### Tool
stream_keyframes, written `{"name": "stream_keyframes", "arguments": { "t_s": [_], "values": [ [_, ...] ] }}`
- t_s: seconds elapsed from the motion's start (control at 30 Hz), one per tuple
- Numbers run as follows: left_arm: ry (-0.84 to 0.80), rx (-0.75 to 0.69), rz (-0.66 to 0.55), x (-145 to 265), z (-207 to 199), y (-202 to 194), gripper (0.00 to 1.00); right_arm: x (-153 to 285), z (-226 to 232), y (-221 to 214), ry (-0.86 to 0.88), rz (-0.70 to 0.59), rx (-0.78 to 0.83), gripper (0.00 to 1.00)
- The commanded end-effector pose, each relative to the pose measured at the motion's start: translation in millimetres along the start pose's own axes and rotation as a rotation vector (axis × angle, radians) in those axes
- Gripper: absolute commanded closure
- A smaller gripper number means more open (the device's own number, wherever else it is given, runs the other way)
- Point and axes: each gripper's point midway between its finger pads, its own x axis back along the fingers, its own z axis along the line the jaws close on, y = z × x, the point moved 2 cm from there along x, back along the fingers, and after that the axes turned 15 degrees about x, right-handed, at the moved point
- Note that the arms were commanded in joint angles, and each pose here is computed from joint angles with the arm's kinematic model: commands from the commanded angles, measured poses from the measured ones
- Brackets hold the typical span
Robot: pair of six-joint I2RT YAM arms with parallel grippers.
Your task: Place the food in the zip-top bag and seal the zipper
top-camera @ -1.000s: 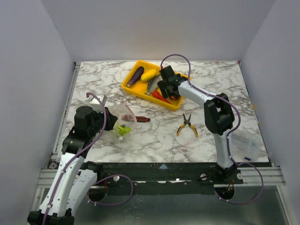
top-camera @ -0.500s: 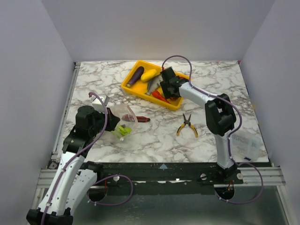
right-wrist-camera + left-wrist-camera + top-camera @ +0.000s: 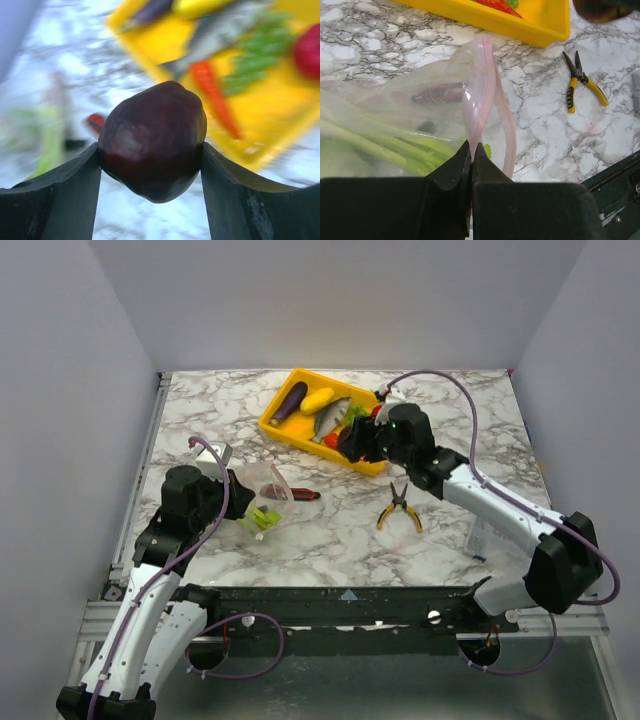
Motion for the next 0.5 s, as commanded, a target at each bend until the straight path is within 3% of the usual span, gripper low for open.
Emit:
{"name": "stream_keyframes", "arguments": {
  "t_s": [0.0, 0.1, 0.23, 0.47],
  "values": [
    [0.003, -0.014, -0.028, 1.6, -1.1, 7.7, 1.0, 39.7, 104.0, 14.9, 0.5, -0.239, -0.116, 0.78],
    [-0.001, -0.015, -0.03, 1.8, -1.6, 7.7, 1.0, 61.7, 154.4, 13.3, 0.581, -0.314, -0.033, 0.76],
    [0.003, -0.015, -0.034, 2.3, -1.1, 8.3, 1.0, 60.3, 193.2, 5.9, 0.586, -0.335, 0.009, 0.75],
    [0.007, -0.021, -0.066, 7.1, -0.9, 11.5, 1.0, 24.6, 212.9, -16.2, 0.452, -0.36, 0.038, 0.75]
  ]
}}
